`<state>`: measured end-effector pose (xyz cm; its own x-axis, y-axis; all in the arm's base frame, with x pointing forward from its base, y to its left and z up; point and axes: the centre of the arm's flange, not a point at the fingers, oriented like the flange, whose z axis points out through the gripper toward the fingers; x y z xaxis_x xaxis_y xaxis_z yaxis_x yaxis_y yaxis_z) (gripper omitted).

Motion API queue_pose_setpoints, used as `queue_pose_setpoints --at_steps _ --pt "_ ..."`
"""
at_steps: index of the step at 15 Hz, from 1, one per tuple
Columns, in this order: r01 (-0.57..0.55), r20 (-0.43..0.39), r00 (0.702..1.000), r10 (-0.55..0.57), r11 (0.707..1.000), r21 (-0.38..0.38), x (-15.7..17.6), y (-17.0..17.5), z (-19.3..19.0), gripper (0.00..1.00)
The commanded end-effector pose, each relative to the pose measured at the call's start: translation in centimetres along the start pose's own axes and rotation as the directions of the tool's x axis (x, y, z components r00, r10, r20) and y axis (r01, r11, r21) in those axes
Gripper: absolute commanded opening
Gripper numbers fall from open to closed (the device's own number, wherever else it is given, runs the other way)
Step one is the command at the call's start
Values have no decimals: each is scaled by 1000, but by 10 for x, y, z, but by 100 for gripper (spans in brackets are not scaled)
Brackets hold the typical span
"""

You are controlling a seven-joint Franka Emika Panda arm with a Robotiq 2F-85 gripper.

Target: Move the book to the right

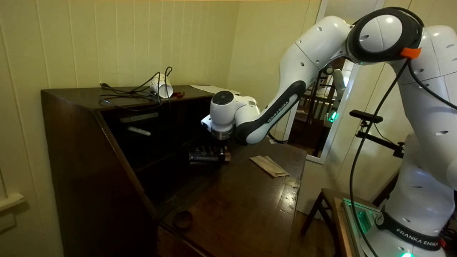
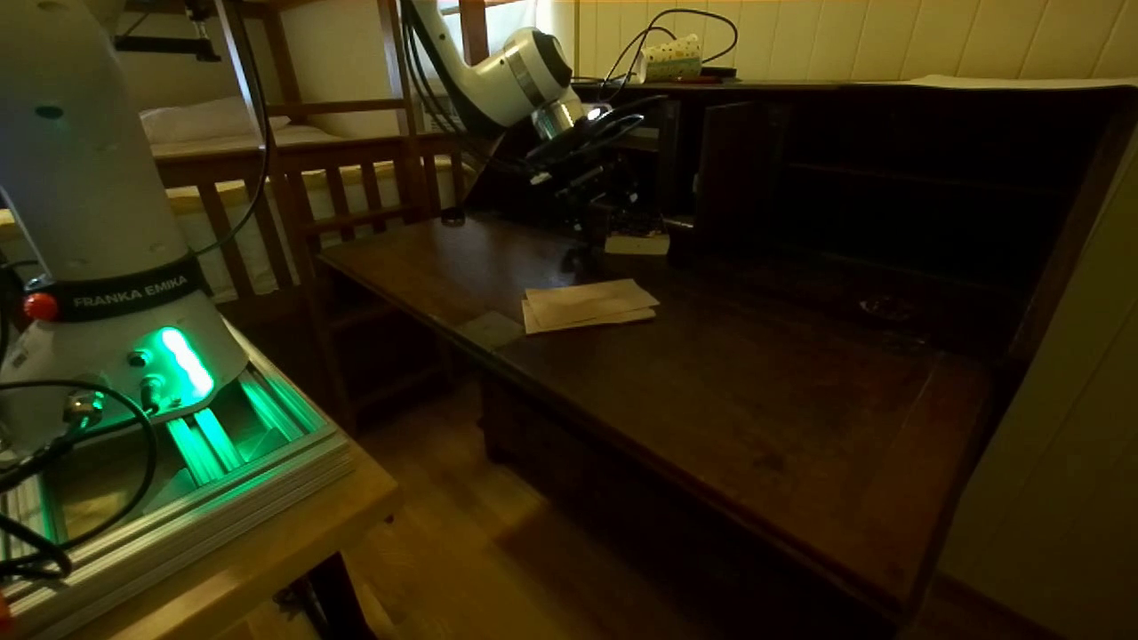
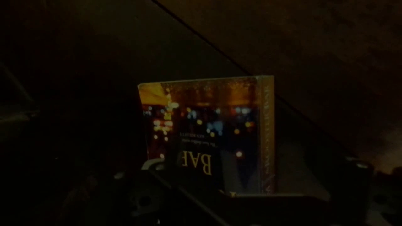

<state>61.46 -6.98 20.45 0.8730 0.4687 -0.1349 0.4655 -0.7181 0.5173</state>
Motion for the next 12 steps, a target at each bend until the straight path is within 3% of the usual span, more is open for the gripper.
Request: queue_pose_setpoints --at_steps 1,9,12 --pt "-24 -37 999 24 1000 -5 7 0 -3 100" --pt "20 -37 999 -24 996 -89 36 4 14 100" --pt "49 6 999 -49 996 -68 49 1 25 100"
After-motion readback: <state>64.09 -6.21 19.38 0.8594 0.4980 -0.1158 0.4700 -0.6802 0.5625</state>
